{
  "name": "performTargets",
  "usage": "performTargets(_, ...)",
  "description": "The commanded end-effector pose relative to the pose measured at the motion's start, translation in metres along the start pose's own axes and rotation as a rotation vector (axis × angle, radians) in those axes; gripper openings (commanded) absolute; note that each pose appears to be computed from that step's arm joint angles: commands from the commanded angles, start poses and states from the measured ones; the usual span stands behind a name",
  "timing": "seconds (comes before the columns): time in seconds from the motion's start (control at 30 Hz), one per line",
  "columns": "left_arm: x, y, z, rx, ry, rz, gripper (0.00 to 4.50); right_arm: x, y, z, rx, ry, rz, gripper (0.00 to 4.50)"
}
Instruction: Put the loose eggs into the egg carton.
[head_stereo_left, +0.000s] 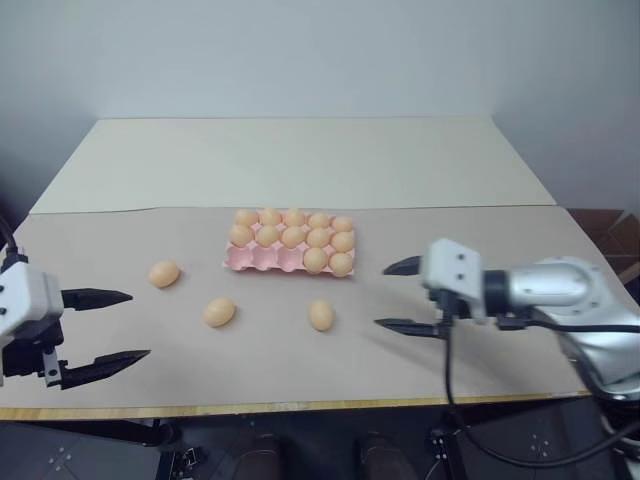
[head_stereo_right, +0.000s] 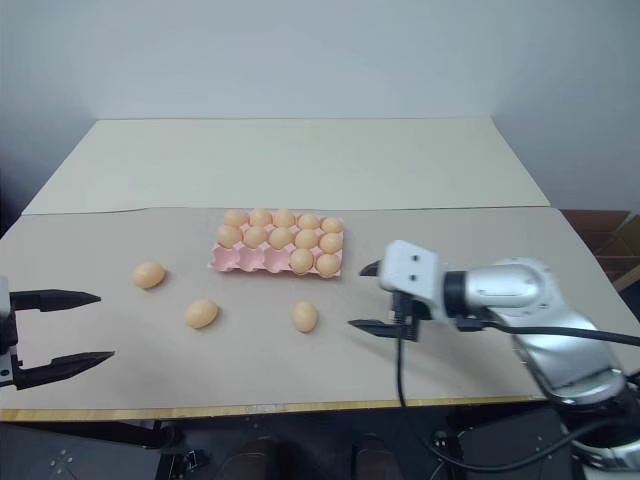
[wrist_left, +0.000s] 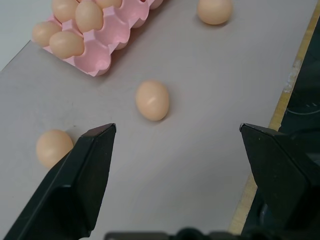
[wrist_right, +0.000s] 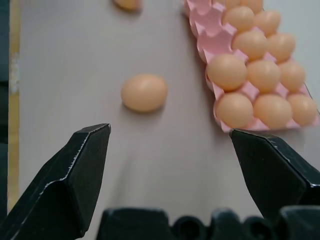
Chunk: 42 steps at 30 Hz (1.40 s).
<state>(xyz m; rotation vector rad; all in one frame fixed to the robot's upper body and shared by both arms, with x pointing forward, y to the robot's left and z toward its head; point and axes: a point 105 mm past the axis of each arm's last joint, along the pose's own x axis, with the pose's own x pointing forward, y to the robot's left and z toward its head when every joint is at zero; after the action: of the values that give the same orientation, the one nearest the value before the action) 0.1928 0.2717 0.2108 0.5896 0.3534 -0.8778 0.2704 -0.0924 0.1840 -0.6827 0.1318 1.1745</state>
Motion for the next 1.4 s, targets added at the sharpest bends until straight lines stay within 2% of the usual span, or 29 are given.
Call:
performTargets(0.03, 0.000, 0.001, 0.008, 0.038, -0.010, -0.001, 4.30, 0.022, 0.001, 0.013, 0.014, -0.021, -0.046, 4.45)
performTargets(0.3, 0.002, -0.002, 0.009, 0.041, -0.014, -0.004, 4.30, 0.068, 0.022, 0.005, 0.054, 0.025, -0.053, 4.45)
performTargets(0.43, 0.003, -0.002, 0.008, 0.040, -0.016, -0.006, 4.30, 0.079, 0.017, -0.005, 0.075, 0.059, -0.100, 4.45)
performTargets(0.77, 0.005, -0.004, 0.006, 0.039, -0.014, -0.007, 4.30, 0.095, 0.021, -0.013, 0.072, 0.078, -0.087, 4.45)
performTargets(0.87, 0.003, -0.005, 0.004, 0.035, -0.011, -0.003, 4.30, 0.095, 0.022, -0.014, 0.081, 0.078, -0.081, 3.99)
performTargets(1.0, 0.003, -0.005, 0.002, 0.033, -0.007, 0.003, 4.30, 0.094, 0.022, -0.016, 0.072, 0.086, -0.083, 2.70)
performTargets(1.03, 0.003, -0.004, 0.002, 0.034, -0.008, 0.004, 4.30, 0.094, 0.021, -0.016, 0.066, 0.086, -0.088, 2.56)
performTargets(1.17, 0.003, -0.004, 0.002, 0.034, -0.008, 0.005, 4.30, 0.092, 0.017, -0.009, 0.043, 0.066, -0.109, 2.54)
performTargets(1.23, 0.003, -0.004, 0.000, 0.032, -0.003, 0.006, 4.30, 0.089, 0.009, 0.003, 0.024, 0.028, -0.135, 2.54)
performTargets(1.4, 0.002, -0.003, -0.001, 0.030, 0.008, 0.005, 4.30, 0.090, -0.027, 0.037, -0.037, -0.066, -0.282, 2.54)
